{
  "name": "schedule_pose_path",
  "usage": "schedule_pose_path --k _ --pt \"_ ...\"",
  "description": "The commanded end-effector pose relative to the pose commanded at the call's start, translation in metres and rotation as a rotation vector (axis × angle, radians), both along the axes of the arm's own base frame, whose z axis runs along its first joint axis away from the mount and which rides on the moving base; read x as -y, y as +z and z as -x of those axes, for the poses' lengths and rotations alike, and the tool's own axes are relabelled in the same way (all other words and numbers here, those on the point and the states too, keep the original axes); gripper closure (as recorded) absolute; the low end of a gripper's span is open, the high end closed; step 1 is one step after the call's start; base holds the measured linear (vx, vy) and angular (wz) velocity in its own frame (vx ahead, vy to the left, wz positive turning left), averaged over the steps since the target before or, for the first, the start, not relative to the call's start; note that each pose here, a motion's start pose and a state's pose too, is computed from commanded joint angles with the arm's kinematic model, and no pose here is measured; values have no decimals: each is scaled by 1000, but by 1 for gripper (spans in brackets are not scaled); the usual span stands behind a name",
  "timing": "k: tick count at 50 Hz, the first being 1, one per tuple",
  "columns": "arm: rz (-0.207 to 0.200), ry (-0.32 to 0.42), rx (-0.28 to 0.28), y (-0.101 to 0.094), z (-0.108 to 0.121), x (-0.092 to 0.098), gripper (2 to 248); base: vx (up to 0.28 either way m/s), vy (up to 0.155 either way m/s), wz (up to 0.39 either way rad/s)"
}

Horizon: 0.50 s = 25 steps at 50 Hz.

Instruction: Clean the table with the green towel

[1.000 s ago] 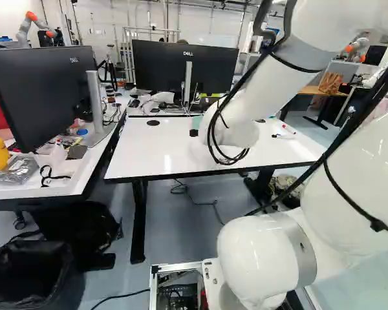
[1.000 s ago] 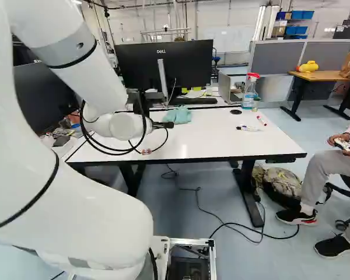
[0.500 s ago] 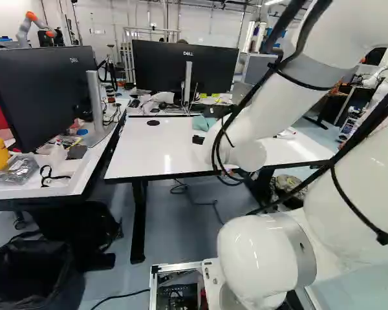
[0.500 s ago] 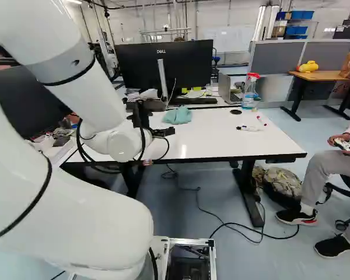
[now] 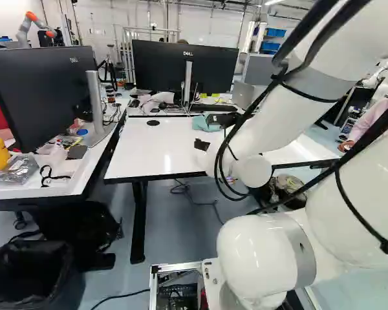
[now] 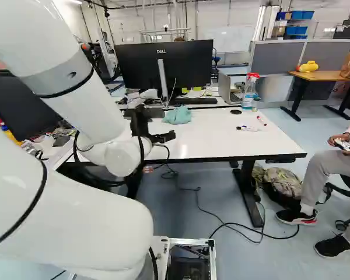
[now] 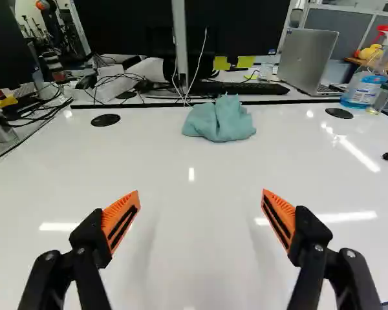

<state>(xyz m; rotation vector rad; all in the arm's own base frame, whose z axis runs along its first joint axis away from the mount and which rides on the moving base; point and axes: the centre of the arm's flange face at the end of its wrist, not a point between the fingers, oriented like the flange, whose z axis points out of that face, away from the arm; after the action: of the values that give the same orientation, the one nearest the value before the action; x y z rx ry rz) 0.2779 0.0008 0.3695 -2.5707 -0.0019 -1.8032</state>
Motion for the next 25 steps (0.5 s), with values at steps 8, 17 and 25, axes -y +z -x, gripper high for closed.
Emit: schedule_pose_path --k 8,17,25 --pt "0 -1 9 -2 4 0 3 0 0 0" --pt "1 -2 15 -4 7 1 3 0 0 0" --pt "1 -2 16 -4 8 1 3 0 0 0"
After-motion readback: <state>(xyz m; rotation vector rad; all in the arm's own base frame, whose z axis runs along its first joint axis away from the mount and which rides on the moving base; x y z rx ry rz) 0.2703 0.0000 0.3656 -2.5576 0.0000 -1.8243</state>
